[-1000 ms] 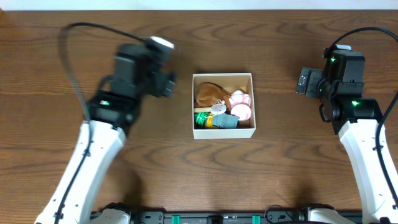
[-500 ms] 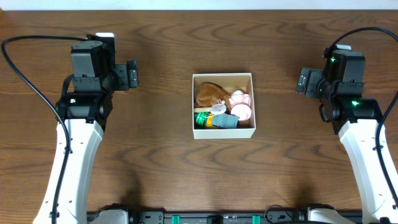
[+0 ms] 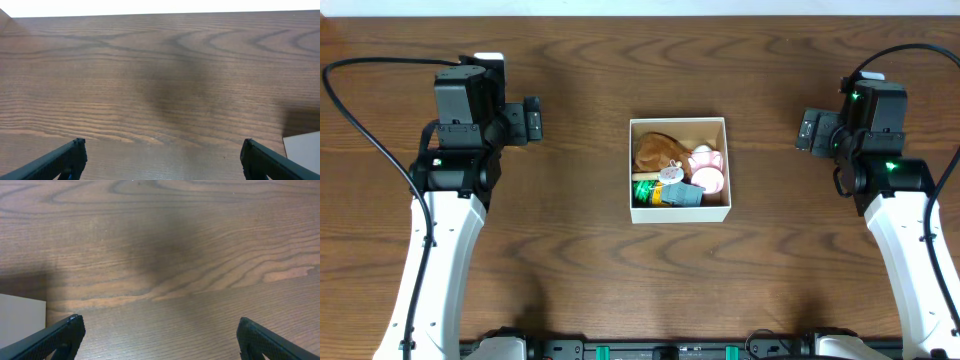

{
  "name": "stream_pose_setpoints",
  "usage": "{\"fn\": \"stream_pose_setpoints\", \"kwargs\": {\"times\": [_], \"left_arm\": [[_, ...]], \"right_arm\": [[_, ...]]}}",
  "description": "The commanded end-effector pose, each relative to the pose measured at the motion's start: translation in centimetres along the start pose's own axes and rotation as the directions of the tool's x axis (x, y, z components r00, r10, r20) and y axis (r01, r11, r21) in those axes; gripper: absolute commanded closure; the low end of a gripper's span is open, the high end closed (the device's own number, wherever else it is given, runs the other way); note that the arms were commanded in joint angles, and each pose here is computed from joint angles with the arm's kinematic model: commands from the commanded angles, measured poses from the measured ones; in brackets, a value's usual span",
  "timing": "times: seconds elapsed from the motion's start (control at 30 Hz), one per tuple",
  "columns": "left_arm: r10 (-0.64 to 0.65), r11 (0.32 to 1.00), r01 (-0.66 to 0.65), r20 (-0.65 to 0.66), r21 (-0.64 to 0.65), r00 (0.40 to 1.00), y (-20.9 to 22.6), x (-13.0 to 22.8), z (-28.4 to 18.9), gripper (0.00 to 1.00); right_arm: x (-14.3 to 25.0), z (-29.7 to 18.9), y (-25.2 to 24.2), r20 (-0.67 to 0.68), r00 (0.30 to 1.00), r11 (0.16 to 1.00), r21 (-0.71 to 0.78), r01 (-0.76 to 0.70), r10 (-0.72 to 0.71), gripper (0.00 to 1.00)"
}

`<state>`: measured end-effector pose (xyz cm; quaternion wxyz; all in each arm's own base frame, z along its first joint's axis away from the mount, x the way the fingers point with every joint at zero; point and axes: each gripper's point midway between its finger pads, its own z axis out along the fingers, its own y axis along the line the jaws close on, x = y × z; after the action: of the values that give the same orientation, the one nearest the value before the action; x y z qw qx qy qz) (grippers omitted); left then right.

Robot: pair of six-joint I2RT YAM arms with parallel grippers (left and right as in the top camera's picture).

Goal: Pack container

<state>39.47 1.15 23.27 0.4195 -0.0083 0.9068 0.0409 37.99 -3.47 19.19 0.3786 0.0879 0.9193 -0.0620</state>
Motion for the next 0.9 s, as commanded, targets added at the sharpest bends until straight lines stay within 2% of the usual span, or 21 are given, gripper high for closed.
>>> {"fn": "stream_pose_setpoints", "kwargs": {"times": [0.0,0.47,0.67,0.87], "left_arm": [[-0.010,1.000,0.010,0.014,-0.011,1.000,0.3,-0.5,-0.4,0.02],[-0.010,1.000,0.010,0.014,-0.011,1.000,0.3,-0.5,-0.4,0.02],[-0.011,1.000,0.011,0.014,-0.011,1.000,0.3,-0.5,-0.4,0.02],[-0.010,1.000,0.010,0.014,-0.011,1.000,0.3,-0.5,-0.4,0.02]], "right_arm": [[-0.1,0.1,0.0,-0.001,1.000,1.000,-0.001,-0.012,0.012,0.01],[-0.1,-0.7,-0.2,0.008,1.000,1.000,0.004,-0.014,0.014,0.01],[-1.9,-5.3,0.5,0.140,0.989,0.996,-0.084,-0.026,0.038,0.01],[-2.0,-10.4,0.9,0.377,0.922,0.982,-0.189,-0.016,0.087,0.01]]}}
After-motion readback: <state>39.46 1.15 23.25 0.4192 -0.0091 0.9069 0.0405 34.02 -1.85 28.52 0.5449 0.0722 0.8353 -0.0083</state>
